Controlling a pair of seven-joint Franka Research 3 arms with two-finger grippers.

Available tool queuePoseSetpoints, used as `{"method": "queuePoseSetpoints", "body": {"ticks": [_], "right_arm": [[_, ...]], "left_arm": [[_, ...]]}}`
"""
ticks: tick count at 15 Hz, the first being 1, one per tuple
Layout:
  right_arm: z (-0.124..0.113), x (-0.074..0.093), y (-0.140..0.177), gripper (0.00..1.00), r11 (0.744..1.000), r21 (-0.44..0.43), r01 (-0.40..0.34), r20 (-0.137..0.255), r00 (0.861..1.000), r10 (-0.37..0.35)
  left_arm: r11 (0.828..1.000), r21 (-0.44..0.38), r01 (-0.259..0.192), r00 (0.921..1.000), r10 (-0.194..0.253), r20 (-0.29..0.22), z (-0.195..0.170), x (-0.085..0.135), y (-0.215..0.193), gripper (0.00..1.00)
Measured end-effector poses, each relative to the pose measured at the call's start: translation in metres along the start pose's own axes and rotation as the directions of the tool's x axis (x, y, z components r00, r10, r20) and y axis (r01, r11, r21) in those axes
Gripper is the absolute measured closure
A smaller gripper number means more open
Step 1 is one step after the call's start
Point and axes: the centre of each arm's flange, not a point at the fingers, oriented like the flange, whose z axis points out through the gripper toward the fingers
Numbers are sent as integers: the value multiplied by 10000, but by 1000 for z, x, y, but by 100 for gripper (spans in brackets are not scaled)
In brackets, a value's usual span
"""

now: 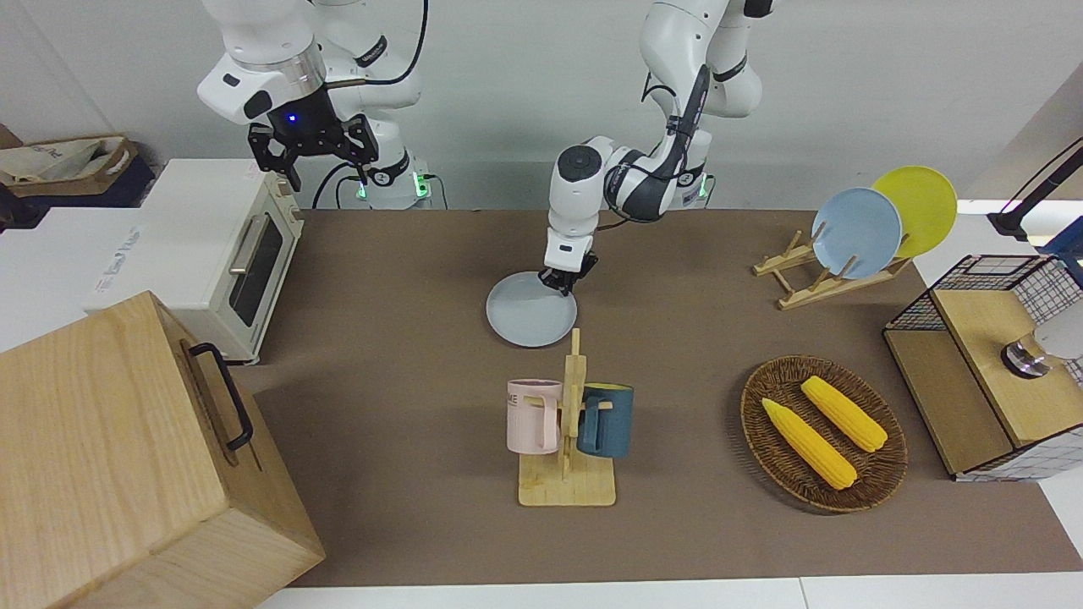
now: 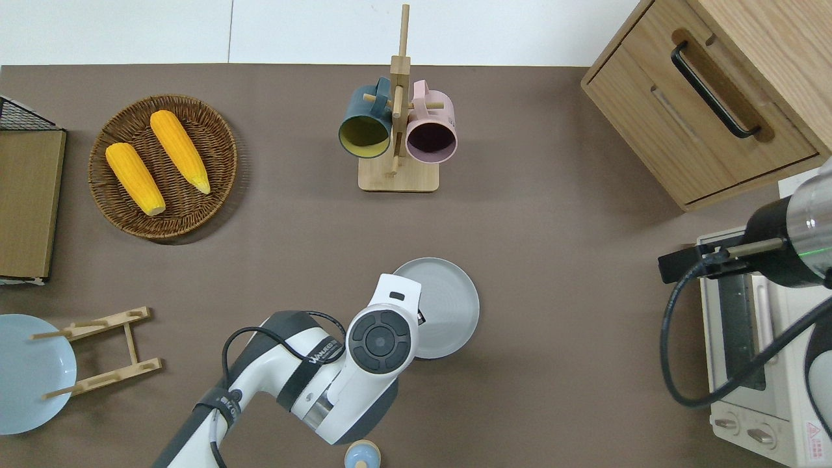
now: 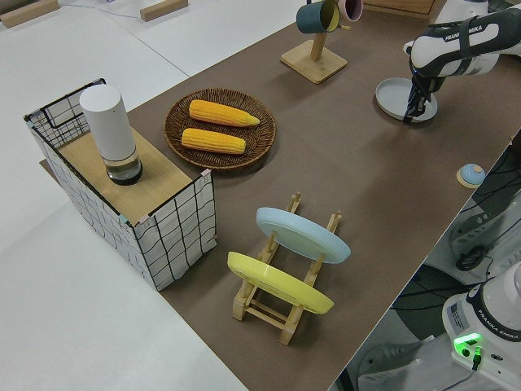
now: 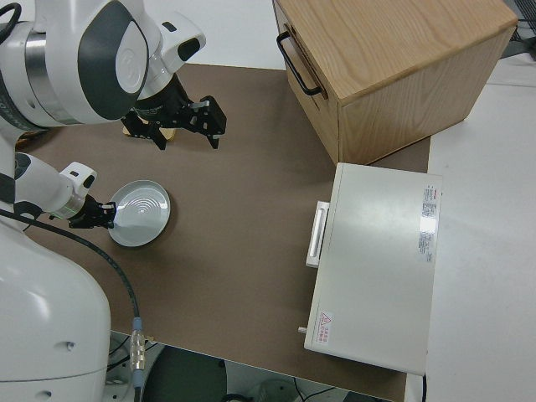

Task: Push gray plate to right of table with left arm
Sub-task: 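Push the gray plate with the left gripper toward the toaster oven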

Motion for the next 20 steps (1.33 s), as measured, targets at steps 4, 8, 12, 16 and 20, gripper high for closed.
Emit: {"method": "queuePoseSetpoints", "body": {"ticks": [4,8,12,16,20], "right_arm": [[0,0,0,1,10000,0,0,0,10000,0],[0,0,0,1,10000,0,0,0,10000,0],[0,0,0,1,10000,0,0,0,10000,0],[0,0,0,1,10000,0,0,0,10000,0],[0,0,0,1,10000,0,0,0,10000,0]], "left_arm": [[9996,168,218,9996,-215,-168,0,-13,18,95],[9991,261,344,9993,-339,-182,-1,-38,45,95],[9990,243,369,9992,-365,-171,0,-56,62,94],[9966,799,-189,9981,234,-566,8,-57,61,57],[9930,1149,-273,9975,345,-611,-2,-49,63,18]]}}
